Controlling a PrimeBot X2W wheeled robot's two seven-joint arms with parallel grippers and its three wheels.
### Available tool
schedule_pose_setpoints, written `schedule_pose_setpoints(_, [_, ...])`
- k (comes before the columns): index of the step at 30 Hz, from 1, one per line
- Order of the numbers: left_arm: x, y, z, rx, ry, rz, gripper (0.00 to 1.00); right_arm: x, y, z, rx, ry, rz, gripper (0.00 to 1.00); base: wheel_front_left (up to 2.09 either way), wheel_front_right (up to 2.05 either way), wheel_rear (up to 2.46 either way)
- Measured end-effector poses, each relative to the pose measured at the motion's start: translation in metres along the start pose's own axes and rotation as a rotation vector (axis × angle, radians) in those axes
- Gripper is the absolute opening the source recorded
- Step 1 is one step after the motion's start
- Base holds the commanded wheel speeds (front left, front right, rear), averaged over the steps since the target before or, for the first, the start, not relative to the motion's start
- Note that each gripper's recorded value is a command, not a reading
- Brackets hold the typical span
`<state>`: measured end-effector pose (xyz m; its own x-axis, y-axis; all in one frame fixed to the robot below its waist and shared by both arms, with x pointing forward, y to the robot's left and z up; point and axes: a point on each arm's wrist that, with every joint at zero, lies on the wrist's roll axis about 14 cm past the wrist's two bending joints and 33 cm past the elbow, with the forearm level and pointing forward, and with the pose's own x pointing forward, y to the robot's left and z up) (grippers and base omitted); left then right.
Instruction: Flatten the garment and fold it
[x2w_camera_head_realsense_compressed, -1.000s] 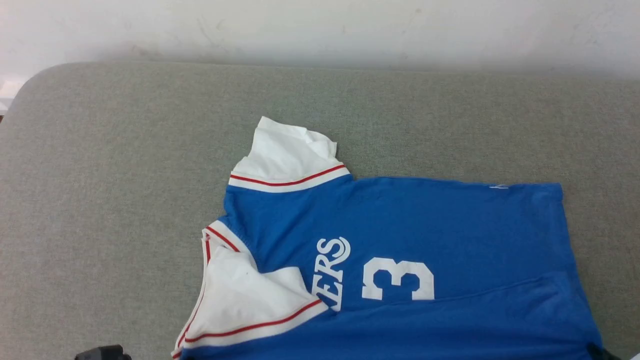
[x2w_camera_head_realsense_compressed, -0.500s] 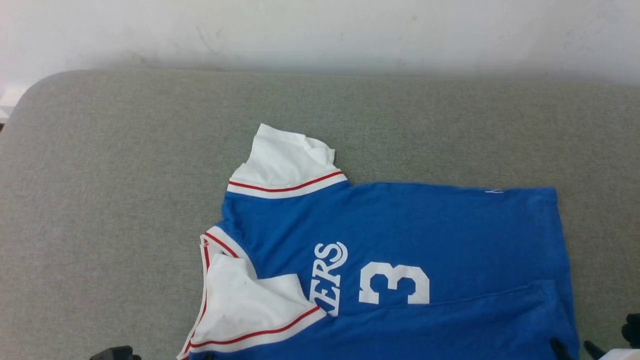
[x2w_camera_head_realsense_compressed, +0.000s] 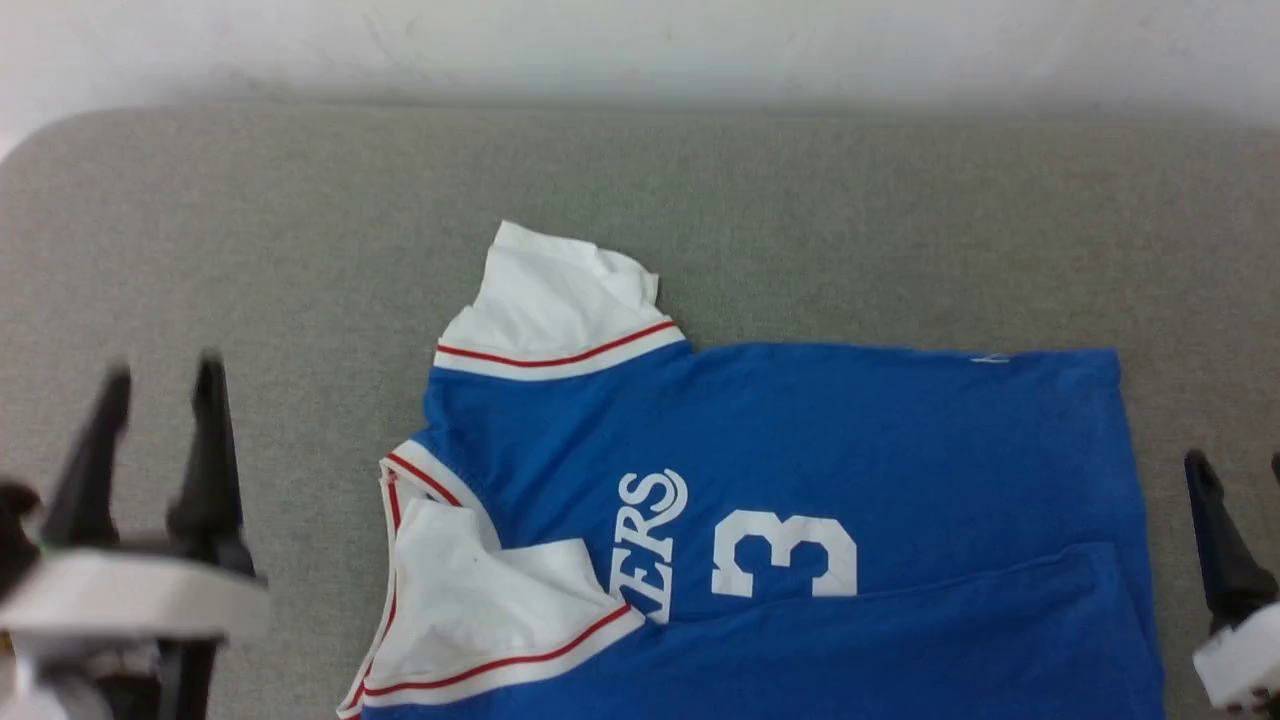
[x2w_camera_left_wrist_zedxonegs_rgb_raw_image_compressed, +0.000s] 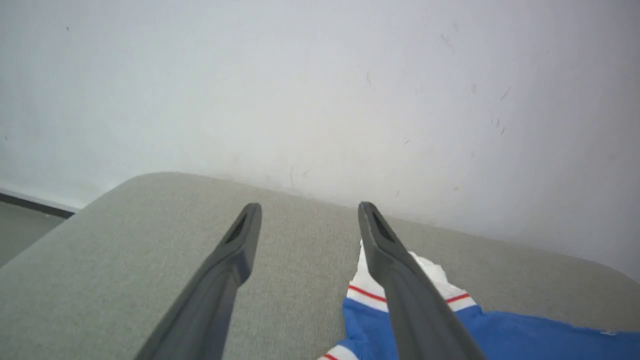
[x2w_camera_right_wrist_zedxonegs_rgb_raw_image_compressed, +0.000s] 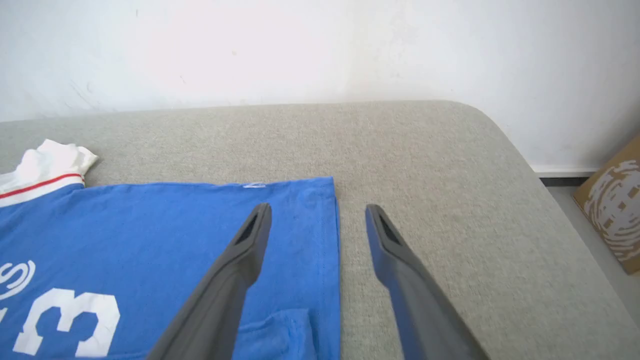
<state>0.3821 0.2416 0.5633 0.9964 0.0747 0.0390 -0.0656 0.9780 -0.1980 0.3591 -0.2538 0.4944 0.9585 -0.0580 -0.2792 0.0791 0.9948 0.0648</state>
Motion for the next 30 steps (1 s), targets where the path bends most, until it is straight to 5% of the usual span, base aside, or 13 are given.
schedule_pose_setpoints(5, [0.059, -0.04, 0.036, 0.16, -0.073, -0.165, 1.0, 0.024, 0.021, 0.007, -0.008, -0.036, 0.052, 1.0, 0.0, 0.0, 0.0])
schedule_pose_setpoints(13, [0.15, -0.086, 0.009, 0.329, 0.09, -0.344, 1.0, 0.059, 0.033, -0.013, -0.017, 0.013, 0.086, 1.0, 0.0, 0.0, 0.0])
schedule_pose_setpoints(19, [0.188, -0.093, -0.068, 0.388, 0.368, -0.41, 1.0, 0.078, 0.033, -0.039, -0.02, 0.08, 0.086, 1.0, 0.0, 0.0, 0.0])
schedule_pose_setpoints(30, [0.186, -0.083, -0.182, 0.341, 0.785, -0.417, 1.0, 0.083, 0.016, -0.066, -0.041, 0.167, 0.043, 1.0, 0.0, 0.0, 0.0])
